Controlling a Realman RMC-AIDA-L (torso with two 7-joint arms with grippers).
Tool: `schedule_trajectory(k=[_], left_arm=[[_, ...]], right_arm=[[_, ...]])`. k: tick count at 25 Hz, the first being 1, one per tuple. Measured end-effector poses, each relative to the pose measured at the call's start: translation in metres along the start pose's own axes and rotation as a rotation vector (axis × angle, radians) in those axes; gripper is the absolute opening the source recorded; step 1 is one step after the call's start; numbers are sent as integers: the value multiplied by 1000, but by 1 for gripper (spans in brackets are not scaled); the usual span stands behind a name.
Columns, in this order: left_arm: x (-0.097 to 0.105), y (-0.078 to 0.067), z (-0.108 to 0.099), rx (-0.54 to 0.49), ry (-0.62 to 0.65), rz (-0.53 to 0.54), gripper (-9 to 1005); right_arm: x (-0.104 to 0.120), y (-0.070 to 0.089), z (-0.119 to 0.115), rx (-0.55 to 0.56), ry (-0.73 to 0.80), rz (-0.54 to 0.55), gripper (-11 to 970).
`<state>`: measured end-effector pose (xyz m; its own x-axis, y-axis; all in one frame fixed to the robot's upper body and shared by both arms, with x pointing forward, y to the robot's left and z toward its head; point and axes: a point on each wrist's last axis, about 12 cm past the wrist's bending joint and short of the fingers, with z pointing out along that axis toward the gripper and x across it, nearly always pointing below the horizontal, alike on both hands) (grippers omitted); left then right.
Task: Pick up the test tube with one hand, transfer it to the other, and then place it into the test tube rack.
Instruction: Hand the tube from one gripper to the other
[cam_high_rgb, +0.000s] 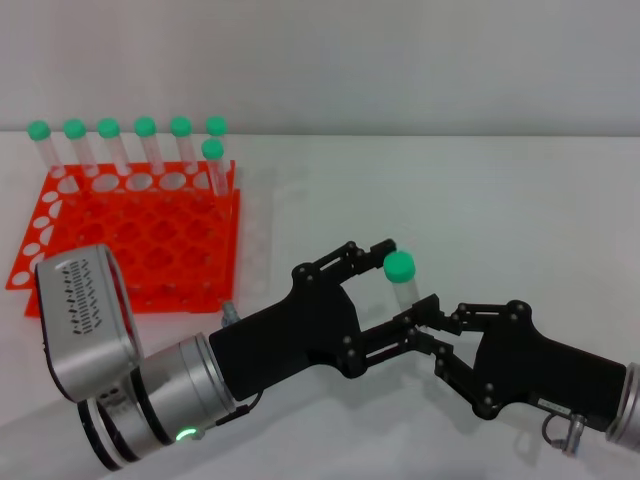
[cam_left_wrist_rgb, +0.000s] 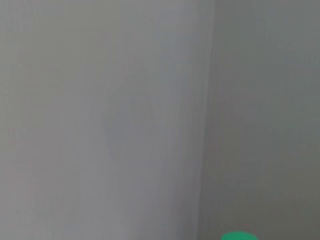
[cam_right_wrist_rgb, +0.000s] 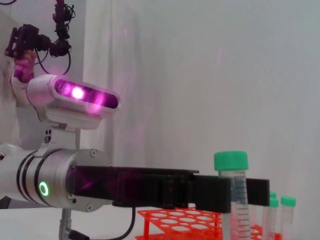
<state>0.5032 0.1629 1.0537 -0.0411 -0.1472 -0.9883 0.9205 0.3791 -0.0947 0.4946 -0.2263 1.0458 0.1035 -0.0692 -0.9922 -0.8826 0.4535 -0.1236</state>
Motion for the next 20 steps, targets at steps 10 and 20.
schedule_trajectory(k=[10, 20], left_arm=[[-2, 1, -1, -25, -25, -7, 561], [-2, 1, -2, -36, -32, -12, 260]], right_arm=[[0, -2, 3, 0, 7, -5, 187], [0, -4, 4, 1, 11, -13, 187]])
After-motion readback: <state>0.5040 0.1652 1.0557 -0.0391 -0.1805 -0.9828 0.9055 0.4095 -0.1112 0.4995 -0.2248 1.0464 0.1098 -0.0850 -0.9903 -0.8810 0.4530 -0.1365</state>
